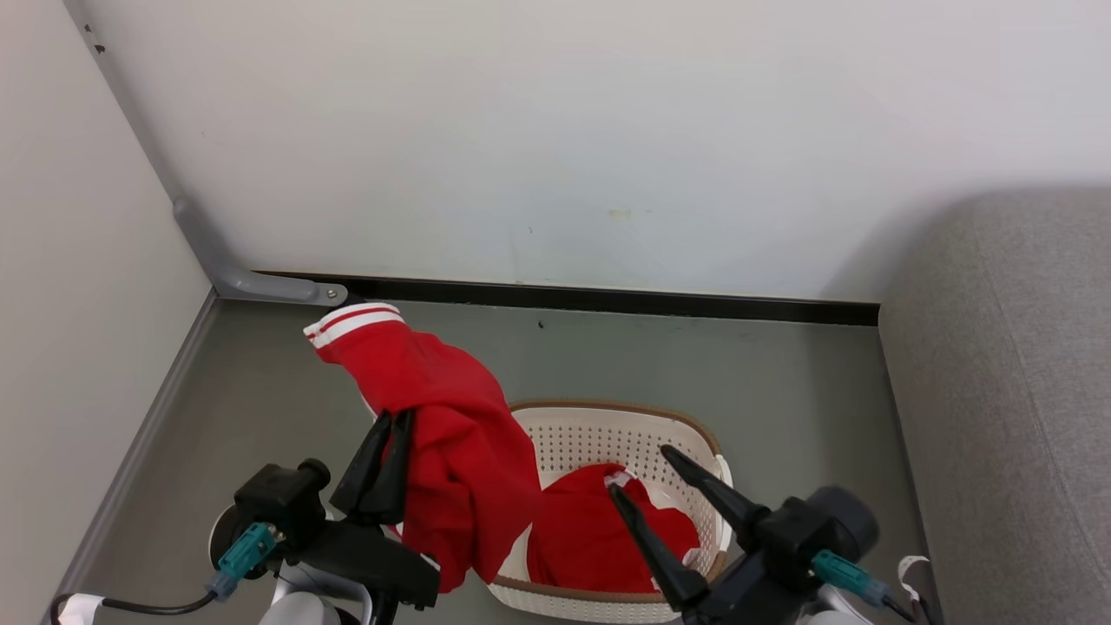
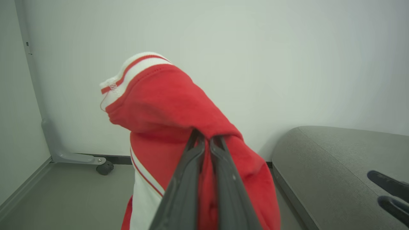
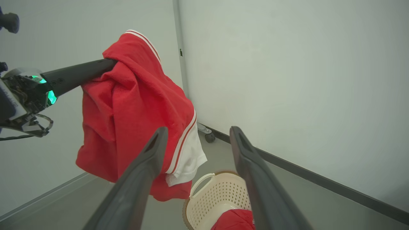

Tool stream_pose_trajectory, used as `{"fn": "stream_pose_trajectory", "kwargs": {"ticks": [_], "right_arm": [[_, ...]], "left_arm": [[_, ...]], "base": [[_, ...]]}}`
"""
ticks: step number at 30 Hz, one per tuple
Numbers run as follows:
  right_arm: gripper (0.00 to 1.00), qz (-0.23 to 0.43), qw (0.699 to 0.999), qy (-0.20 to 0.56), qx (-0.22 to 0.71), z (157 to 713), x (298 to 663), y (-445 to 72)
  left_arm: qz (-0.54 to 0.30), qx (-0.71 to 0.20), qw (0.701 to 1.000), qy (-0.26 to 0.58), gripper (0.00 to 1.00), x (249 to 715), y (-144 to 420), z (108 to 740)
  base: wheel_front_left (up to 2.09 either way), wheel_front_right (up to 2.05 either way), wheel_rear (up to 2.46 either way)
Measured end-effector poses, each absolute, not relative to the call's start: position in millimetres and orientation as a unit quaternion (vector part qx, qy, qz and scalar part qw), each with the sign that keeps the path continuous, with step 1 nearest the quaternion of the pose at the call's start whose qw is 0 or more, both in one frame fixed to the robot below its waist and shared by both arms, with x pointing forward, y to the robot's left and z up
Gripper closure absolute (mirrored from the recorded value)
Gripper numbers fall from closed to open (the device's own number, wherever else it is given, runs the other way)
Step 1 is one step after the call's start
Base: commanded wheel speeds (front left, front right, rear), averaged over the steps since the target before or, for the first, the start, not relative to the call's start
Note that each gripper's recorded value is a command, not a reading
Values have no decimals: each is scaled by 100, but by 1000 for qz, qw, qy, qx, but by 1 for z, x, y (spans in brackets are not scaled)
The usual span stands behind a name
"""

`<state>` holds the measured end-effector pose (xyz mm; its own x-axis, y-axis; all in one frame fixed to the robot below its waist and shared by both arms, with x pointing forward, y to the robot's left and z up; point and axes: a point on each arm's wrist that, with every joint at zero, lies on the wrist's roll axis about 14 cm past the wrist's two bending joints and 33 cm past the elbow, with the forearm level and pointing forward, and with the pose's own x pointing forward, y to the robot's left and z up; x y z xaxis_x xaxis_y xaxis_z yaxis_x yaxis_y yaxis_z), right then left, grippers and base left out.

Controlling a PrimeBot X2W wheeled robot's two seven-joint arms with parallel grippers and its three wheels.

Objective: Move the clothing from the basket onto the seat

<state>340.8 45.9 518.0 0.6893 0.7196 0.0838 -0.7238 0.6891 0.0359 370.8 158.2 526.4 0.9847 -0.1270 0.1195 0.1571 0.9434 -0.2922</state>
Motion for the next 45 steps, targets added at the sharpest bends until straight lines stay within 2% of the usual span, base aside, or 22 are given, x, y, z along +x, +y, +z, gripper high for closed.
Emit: {"fn": "stream_pose_trajectory", "kwargs": {"ticks": [14,32,33,34,35,44,45], "right_arm": [[0,511,858,-44,11,531,308,117],[0,556,830,-36,27,542,304,143],[38,558,829,-35,30,542,303,144],[61,560,828,-33,31,541,302,145],[100,561,827,-31,33,541,302,146],[100,536,843,-15,51,538,315,140],[100,532,845,-14,54,538,317,138]], "left_arm": [[-91,-156,981,-69,100,365,146,545],[-152,-150,974,-73,100,356,106,563],[-154,-151,974,-72,100,355,105,563],[-155,-152,974,-71,100,355,104,563],[-156,-152,973,-72,100,355,104,564],[-153,-153,974,-66,100,357,106,563],[-152,-152,974,-66,90,357,108,563]], "base": [[0,0,0],[0,0,0],[0,0,0],[0,0,0],[0,0,0],[0,0,0],[0,0,0]]}}
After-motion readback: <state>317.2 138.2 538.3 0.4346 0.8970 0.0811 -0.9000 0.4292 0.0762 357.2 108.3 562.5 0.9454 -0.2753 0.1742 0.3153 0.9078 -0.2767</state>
